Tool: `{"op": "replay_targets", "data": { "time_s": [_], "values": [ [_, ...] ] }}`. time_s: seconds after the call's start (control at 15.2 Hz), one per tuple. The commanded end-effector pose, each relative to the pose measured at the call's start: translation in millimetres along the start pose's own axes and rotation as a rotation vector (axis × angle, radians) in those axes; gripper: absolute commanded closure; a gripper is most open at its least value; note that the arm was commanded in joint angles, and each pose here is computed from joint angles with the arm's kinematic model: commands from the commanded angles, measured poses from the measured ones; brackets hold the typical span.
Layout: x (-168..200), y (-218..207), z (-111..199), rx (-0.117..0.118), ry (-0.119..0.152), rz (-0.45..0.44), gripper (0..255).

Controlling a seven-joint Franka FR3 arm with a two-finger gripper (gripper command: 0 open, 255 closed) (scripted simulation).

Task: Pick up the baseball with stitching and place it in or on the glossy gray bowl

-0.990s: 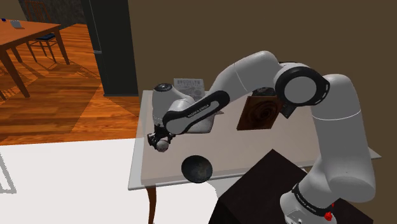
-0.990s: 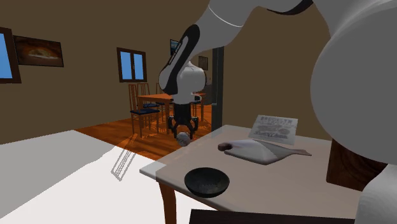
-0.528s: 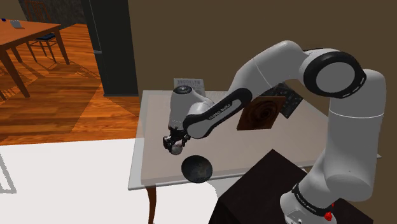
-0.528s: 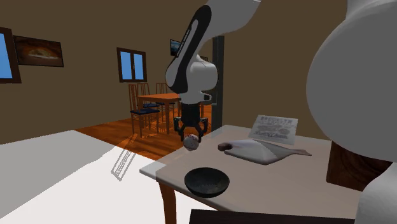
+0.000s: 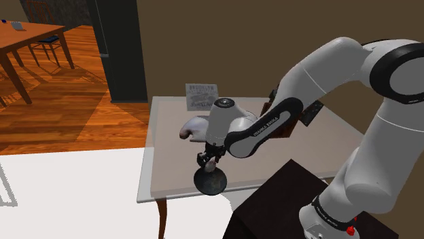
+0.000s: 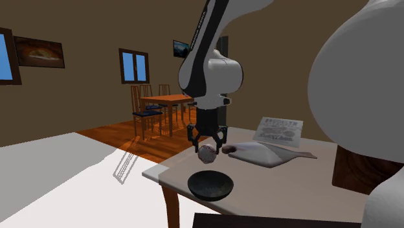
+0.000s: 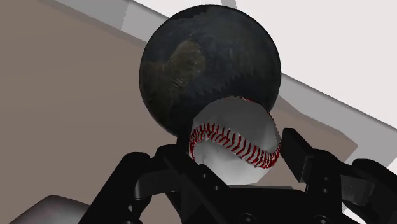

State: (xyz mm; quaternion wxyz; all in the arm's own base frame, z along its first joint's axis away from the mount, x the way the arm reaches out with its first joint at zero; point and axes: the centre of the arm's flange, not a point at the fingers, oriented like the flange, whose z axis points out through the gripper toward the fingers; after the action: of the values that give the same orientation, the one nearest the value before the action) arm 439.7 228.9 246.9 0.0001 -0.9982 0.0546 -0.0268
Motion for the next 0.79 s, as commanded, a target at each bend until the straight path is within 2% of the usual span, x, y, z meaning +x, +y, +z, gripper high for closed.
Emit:
{"op": "replay_targets", "data": {
  "time_s": [0.0,0.73],
  "values": [
    [-11.8,13.5,-1.1,0.0,0.001,0.0,255],
    [-14.9,13.7,56.9,0.0,0.001,0.0,255]
  ]
}}
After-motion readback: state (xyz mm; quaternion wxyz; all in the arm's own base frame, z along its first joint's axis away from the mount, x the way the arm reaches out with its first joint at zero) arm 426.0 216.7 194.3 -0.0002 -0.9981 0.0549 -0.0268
